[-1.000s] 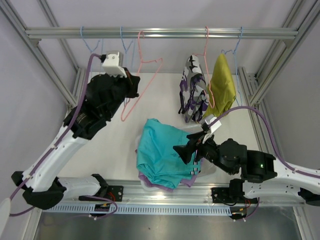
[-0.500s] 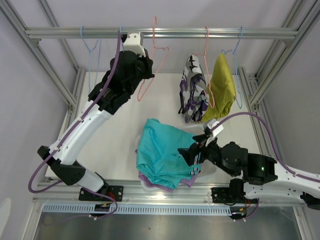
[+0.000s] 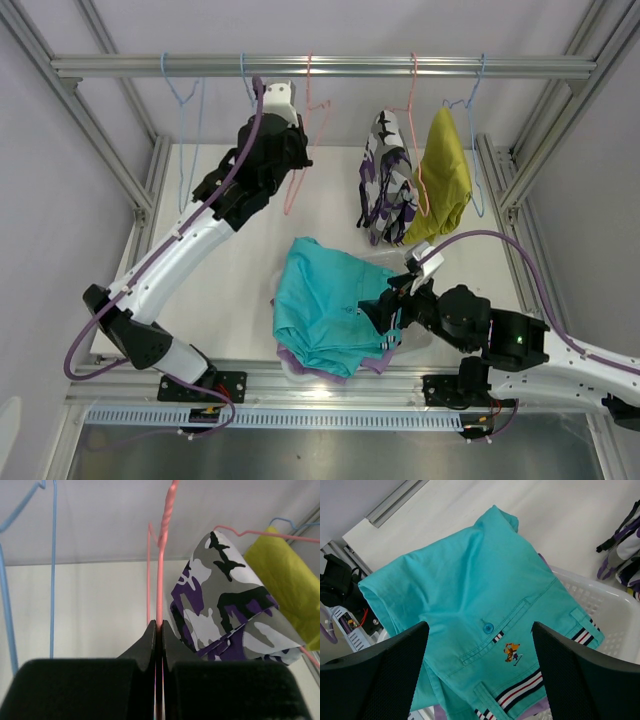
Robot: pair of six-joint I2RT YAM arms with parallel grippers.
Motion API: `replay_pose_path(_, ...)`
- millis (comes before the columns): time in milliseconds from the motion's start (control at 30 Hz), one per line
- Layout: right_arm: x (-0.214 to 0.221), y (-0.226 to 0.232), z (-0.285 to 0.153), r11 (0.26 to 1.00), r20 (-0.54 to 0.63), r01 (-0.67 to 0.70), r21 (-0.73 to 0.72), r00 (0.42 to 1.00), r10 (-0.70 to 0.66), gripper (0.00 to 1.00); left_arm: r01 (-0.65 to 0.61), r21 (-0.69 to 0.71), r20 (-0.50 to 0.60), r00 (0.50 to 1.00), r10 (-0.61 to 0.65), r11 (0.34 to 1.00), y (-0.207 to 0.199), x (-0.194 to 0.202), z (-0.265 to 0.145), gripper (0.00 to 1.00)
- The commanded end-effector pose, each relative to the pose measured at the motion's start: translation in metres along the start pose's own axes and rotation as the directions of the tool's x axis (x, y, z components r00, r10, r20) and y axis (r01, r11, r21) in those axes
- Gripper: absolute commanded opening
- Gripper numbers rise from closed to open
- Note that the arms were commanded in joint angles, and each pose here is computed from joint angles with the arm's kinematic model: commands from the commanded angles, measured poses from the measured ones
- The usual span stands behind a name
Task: Remove the trousers from the hanger
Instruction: Place the hanger at the clothesline.
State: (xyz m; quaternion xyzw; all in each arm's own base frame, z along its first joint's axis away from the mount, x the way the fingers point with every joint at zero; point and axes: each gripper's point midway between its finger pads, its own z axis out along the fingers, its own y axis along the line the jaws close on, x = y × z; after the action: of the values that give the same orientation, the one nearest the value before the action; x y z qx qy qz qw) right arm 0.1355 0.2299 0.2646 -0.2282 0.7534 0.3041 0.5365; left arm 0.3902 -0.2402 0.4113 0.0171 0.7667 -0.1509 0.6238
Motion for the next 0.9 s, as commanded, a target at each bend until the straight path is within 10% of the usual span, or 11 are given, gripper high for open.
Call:
replay_pose_path(0,-0.001,0.004,-0.002,0.999,0.016,-0.032,-0.028,0.999,0.033,0.89,0.043,-0.008,0.028,0.999,-0.043,0.999,0.006,0.000,-0.006,0.01)
replay_pose_path(200,0.005,0.005,-0.003,0.998,0.003,-0.048,-0.040,0.999,0.048,0.89,0.057,-0.021,-0.022,0.998,-0.058,0.998,0.014,0.034,-0.006,0.03)
replay_pose_path(500,0.018,0.003,-0.004,0.997,-0.022,-0.062,-0.045,0.998,0.061,0.89,0.106,0.018,-0.048,0.993,-0.105,0.994,0.012,0.060,-0.042,0.57)
replay_pose_path(867,-0.024,0.011,-0.032,0.990,0.036,-0.085,-0.112,0.995,0.090,0.88,0.165,0.262,0.034,0.983,-0.180,0.951,-0.014,0.017,-0.126,0.63)
